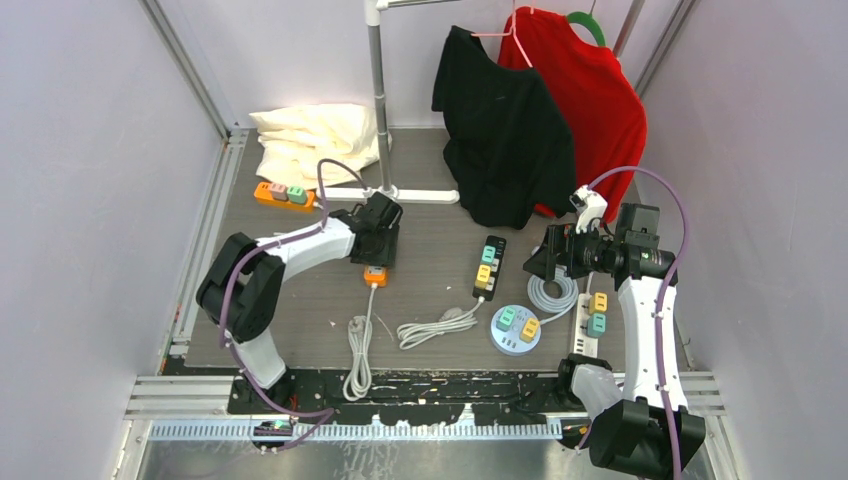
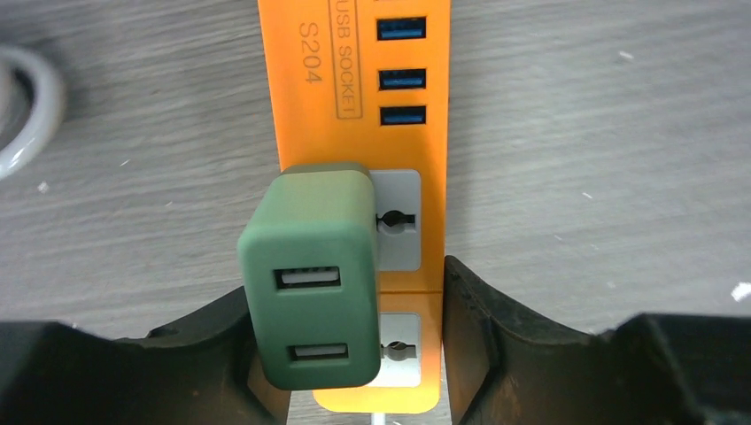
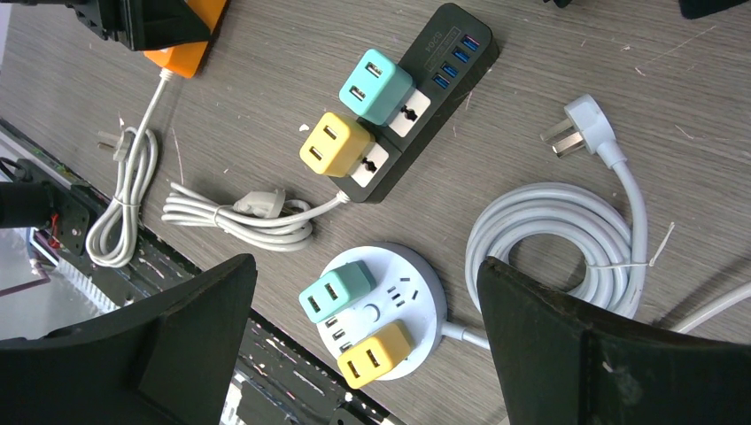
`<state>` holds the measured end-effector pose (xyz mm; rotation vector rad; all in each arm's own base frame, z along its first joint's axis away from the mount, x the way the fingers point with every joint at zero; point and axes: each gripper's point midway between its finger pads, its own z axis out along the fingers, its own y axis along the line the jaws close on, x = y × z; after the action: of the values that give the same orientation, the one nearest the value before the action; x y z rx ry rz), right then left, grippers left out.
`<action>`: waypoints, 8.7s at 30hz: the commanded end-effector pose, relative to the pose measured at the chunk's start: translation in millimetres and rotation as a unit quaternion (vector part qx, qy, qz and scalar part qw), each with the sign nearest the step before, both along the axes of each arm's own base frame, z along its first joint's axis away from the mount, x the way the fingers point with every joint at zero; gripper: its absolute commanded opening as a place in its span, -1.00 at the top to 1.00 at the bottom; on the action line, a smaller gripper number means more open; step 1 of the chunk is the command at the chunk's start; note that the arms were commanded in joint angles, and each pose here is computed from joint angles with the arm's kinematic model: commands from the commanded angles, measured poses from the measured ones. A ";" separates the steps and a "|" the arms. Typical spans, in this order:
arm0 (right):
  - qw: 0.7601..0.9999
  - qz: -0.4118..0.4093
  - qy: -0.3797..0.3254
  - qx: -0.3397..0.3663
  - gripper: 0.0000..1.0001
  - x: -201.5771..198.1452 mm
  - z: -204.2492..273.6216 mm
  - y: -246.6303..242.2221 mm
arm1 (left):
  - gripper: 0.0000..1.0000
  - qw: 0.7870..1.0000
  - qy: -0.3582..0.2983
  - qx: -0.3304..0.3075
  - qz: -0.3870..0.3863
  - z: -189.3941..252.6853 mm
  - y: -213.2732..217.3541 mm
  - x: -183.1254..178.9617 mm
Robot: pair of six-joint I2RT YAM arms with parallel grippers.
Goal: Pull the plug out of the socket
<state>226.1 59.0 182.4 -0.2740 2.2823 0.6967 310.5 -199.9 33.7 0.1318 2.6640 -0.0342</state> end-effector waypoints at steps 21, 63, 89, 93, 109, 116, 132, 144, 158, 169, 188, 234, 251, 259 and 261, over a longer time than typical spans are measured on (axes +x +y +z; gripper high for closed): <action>0.999 0.023 -0.029 0.003 -1.00 0.4 11.1 6.1 | 0.01 0.886 -0.075 -0.049 -0.454 19.2 -123.2 -43.9; 0.845 0.450 -0.284 0.046 -0.99 -53.0 52.3 77.7 | -0.93 0.793 -0.378 -0.360 -0.316 147.4 -42.1 -148.5; 0.738 0.631 -0.169 -0.172 -0.99 62.3 -76.2 232.6 | -0.63 0.798 -0.407 -0.219 -0.387 89.1 -76.4 -90.4; 0.726 0.644 -0.171 -0.172 -0.98 53.4 -90.0 236.2 | -0.60 0.798 -0.400 -0.225 -0.391 77.2 -86.0 -84.7; 0.718 0.644 -0.195 -0.178 0.32 39.5 -101.8 234.6 | -0.54 0.804 -0.358 -0.252 -0.402 38.9 -92.3 -68.5; 0.732 0.631 -0.198 -0.167 0.61 27.9 -96.5 229.5 | -0.58 0.787 -0.355 -0.255 -0.435 34.5 -103.6 -67.2; 0.735 0.630 -0.214 -0.130 0.59 9.8 -110.9 231.1 | -0.49 0.763 -0.352 -0.286 -0.460 26.2 -119.2 -71.7; 0.745 0.622 -0.208 -0.118 0.06 15.4 -105.6 219.8 | 0.90 0.770 -0.340 -0.278 -0.462 10.2 -117.7 -71.6; 0.740 0.619 -0.244 -0.097 0.23 12.9 -97.4 218.3 | 1.00 0.769 -0.308 -0.281 -0.484 -2.2 -118.4 -82.6; 0.758 0.604 -0.235 -0.077 0.70 13.1 -90.7 238.5 | 1.00 0.775 -0.296 -0.279 -0.483 -7.6 -115.2 -85.6; 0.785 0.572 -0.235 -0.034 0.97 10.0 -69.9 264.8 | 1.00 0.792 -0.275 -0.271 -0.472 -18.1 -111.7 -84.3; 0.800 0.550 -0.237 0.004 0.97 18.1 -41.7 212.4 | 0.97 0.824 -0.238 -0.279 -0.431 -23.0 -105.5 -80.4; 0.883 0.415 -0.017 0.216 0.96 -15.6 36.6 180.8 | -0.59 0.806 -0.300 -0.349 -0.373 117.2 -94.7 -94.0; 0.898 0.353 0.003 0.264 0.88 -11.3 60.4 167.6 | -0.67 0.742 -0.238 -0.536 -0.324 192.6 -97.1 -146.6; 0.894 0.357 0.007 0.270 0.87 -14.0 59.3 167.3 | -0.66 0.729 -0.220 -0.572 -0.304 205.3 -99.4 -149.5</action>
<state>217.1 226.0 216.0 -0.8626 1.9334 1.5729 179.7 -294.7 213.2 0.6363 1.5839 -1.3151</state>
